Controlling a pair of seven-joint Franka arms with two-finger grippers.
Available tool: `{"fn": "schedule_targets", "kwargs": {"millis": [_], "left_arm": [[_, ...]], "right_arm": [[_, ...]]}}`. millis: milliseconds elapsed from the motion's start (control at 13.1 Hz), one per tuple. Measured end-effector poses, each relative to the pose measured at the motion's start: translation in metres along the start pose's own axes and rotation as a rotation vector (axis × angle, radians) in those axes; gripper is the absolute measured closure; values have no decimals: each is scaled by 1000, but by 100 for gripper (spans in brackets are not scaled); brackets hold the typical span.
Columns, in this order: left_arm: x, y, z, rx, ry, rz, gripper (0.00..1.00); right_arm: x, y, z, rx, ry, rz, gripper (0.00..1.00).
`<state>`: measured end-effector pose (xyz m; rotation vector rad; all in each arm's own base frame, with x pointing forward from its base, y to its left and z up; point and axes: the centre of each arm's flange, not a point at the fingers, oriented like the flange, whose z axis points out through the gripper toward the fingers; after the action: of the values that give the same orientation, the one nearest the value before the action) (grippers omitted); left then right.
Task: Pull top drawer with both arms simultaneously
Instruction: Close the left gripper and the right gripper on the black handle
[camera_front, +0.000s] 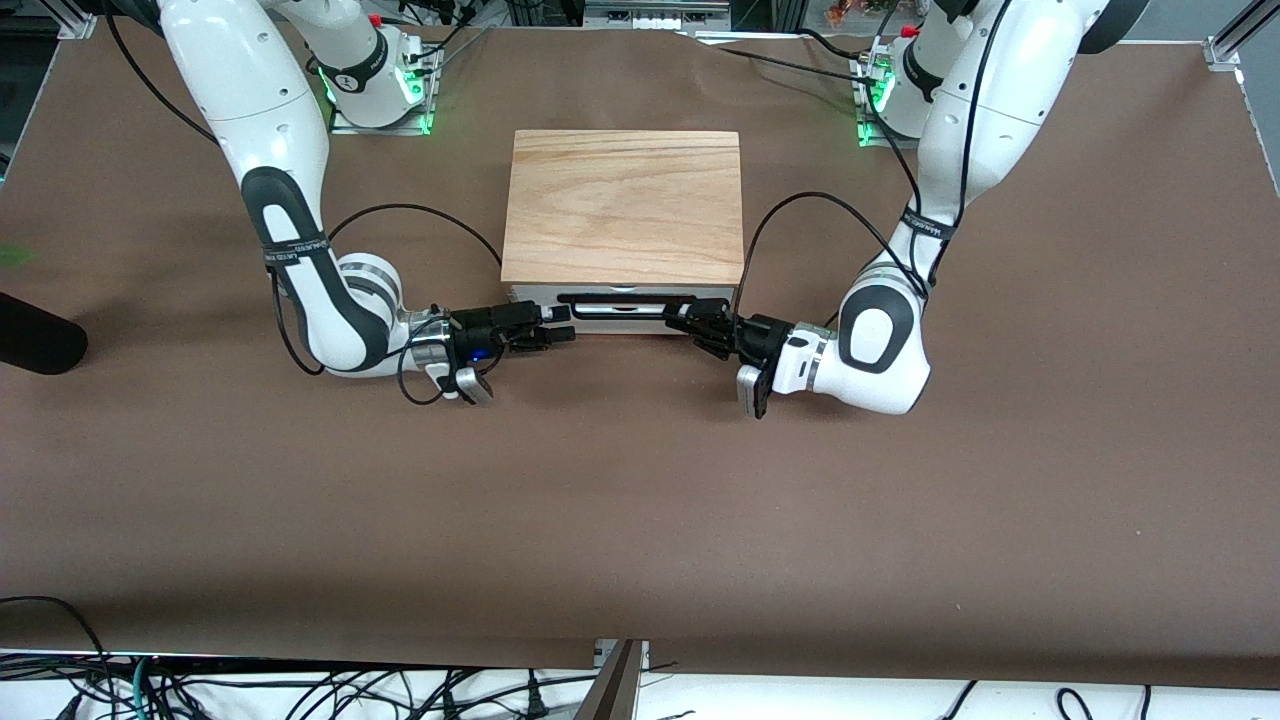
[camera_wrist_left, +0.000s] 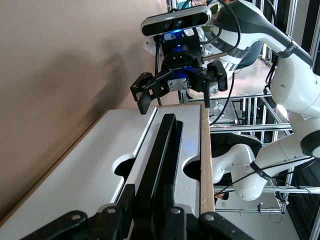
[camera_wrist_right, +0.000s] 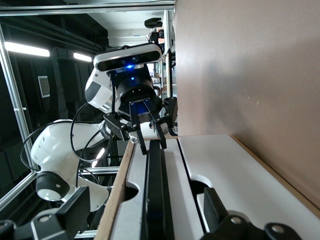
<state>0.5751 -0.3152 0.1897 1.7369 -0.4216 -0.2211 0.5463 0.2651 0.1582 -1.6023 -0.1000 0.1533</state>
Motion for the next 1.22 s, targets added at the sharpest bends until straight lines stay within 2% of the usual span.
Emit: {"fn": "schedule_targets", "kwargs": {"millis": [153,229,306,382,611,764,1222], "left_arm": [[-3,-3,1,-2,-3,-7,71],[-3,-4,1,-2,-3,-9,74],[-3,-4,1,-5,-4,-4,82],[-3,-4,0,-5,-4,-2,81],[-3,-4,0,-5,-4,-2,81],[-3,-4,0,-6,-4,-2,81],[-1,-2,0,-3,-1,2,81]], "right_arm": [[-8,4,8,8,-15,-17,1],[-12,6,10,12,-20,-31,7],[-15,8,12,17,-25,-39,12],[-16,9,12,21,-26,-46,13],[-18,9,12,27,-28,-51,50],[-18,9,12,29,-26,-53,67],[-17,9,11,31,-20,-66,67]]}}
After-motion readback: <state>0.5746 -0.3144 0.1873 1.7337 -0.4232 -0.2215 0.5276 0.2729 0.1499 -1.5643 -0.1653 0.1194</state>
